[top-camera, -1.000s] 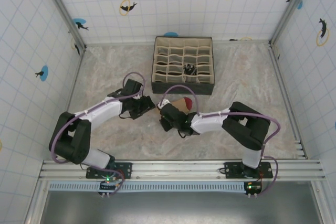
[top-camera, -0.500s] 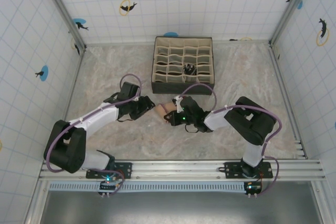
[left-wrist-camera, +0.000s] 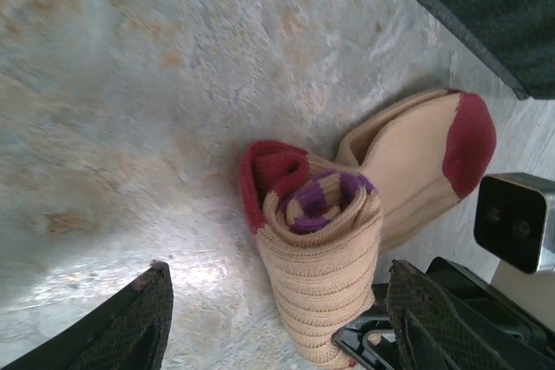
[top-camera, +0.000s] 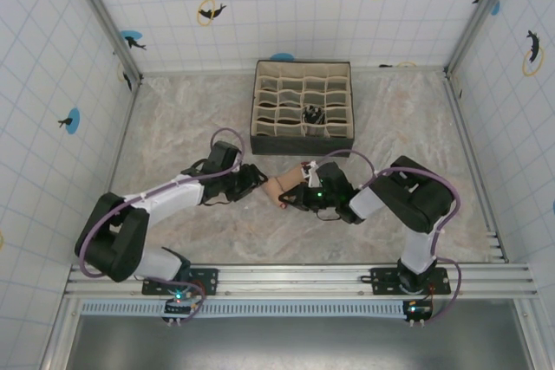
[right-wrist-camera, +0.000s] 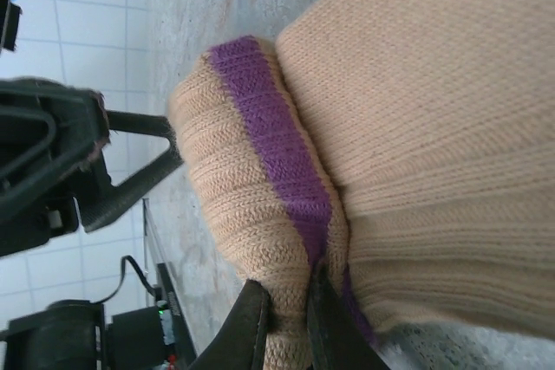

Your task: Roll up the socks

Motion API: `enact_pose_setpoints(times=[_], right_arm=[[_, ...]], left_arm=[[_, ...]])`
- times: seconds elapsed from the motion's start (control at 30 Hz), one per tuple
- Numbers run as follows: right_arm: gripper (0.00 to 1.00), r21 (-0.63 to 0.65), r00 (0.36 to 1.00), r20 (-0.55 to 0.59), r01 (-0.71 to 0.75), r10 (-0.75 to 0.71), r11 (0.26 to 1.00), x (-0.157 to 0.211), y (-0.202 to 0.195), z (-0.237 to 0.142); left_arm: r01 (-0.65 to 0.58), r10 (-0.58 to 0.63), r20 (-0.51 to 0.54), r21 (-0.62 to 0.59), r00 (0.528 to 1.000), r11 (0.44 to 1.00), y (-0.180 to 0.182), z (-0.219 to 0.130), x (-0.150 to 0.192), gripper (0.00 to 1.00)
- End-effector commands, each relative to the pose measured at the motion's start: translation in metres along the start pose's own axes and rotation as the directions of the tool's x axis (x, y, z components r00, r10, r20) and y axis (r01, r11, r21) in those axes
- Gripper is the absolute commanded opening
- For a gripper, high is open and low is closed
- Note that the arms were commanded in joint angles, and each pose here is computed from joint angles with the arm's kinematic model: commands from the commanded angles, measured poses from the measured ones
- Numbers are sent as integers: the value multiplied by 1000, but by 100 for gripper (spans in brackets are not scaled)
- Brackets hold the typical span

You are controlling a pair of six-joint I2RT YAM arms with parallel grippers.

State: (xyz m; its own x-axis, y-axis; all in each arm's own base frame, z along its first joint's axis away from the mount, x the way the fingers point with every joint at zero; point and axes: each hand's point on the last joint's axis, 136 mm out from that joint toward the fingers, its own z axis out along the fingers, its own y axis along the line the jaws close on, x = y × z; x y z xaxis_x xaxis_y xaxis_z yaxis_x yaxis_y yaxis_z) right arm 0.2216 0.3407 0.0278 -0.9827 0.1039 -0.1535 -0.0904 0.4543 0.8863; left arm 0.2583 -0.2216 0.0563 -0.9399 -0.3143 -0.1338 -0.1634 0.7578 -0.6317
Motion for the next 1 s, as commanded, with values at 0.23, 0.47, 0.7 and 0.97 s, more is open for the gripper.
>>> enact_pose_setpoints(times=[0.23,0.47,0.7,0.97], right_arm=[[0,171,963,-33,-260,269,951,33,-65,-11],[0,170,943,8,-328,332,929,32,-73,-19],[0,179,935,27,-354,355,918,31,-79,-21],[2,179,941,37,-338,337,924,28,-80,-24]], left_arm=[[-17,17,-44,3,999,1000,-8,25,13,63],[-32,31,-67,-19,997,999,-11,40,17,60],[-39,34,-96,-47,995,998,-9,55,24,52],[-22,11,-107,-110,994,994,4,63,25,21]])
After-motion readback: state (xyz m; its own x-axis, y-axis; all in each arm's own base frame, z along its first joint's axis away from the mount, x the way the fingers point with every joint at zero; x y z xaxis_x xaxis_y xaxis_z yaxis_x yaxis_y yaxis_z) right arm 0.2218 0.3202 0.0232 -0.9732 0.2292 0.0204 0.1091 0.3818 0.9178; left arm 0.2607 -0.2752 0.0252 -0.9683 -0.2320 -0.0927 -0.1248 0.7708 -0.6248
